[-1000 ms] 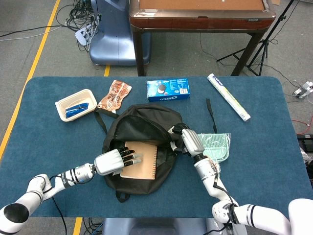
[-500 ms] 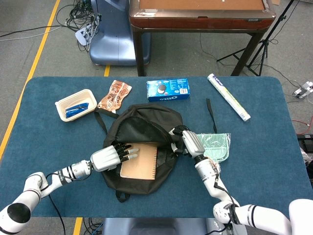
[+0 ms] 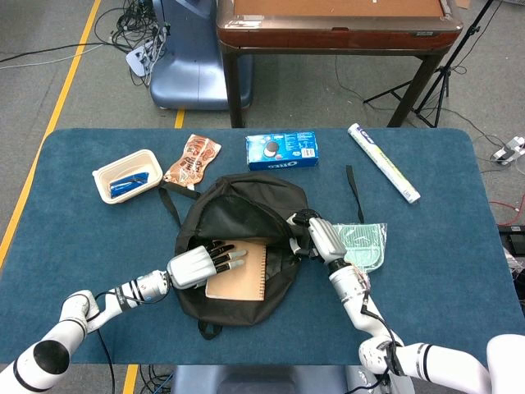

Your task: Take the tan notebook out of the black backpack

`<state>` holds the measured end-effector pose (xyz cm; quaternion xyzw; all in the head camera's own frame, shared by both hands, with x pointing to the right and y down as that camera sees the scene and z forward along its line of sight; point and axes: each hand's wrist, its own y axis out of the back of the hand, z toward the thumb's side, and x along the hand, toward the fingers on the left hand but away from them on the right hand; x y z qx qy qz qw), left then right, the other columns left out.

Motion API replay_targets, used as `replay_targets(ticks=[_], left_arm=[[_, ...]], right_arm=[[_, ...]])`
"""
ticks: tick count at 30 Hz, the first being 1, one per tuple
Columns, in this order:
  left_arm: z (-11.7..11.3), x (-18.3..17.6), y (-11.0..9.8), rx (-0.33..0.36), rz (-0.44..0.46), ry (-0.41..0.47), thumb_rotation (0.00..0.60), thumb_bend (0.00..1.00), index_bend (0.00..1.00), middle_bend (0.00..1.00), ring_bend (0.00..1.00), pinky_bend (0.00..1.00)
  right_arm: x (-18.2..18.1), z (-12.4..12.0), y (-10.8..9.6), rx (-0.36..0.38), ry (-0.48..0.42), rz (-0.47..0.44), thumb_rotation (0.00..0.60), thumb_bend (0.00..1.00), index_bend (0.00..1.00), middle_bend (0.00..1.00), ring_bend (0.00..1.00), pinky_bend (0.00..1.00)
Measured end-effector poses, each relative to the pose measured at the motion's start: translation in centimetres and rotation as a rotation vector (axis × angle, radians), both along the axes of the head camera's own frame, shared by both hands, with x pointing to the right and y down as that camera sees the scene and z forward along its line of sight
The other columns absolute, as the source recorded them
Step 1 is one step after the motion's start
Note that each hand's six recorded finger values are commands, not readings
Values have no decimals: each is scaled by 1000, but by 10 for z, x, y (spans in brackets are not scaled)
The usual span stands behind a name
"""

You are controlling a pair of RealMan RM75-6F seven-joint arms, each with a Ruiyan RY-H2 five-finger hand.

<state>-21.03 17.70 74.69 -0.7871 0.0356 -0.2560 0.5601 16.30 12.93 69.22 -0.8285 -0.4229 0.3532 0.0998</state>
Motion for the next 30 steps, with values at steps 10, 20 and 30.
replay_targets(ticks=[10,20,30], left_arm=[[6,8,-1,-95,-102,44,600,202,198,47,78,156],[9,20,3,-156,-161,97,600,361,361,47,79,148],[1,26,4,-183,-225,170,600,477,486,161,81,144]], right_arm=[[4,1,0,-4,0,10,600,552,789,393,218,145],[5,4,-2,-6,7,21,600,552,789,391,218,145],[9,7,-8,-12,19,42,600,552,778,387,216,145]])
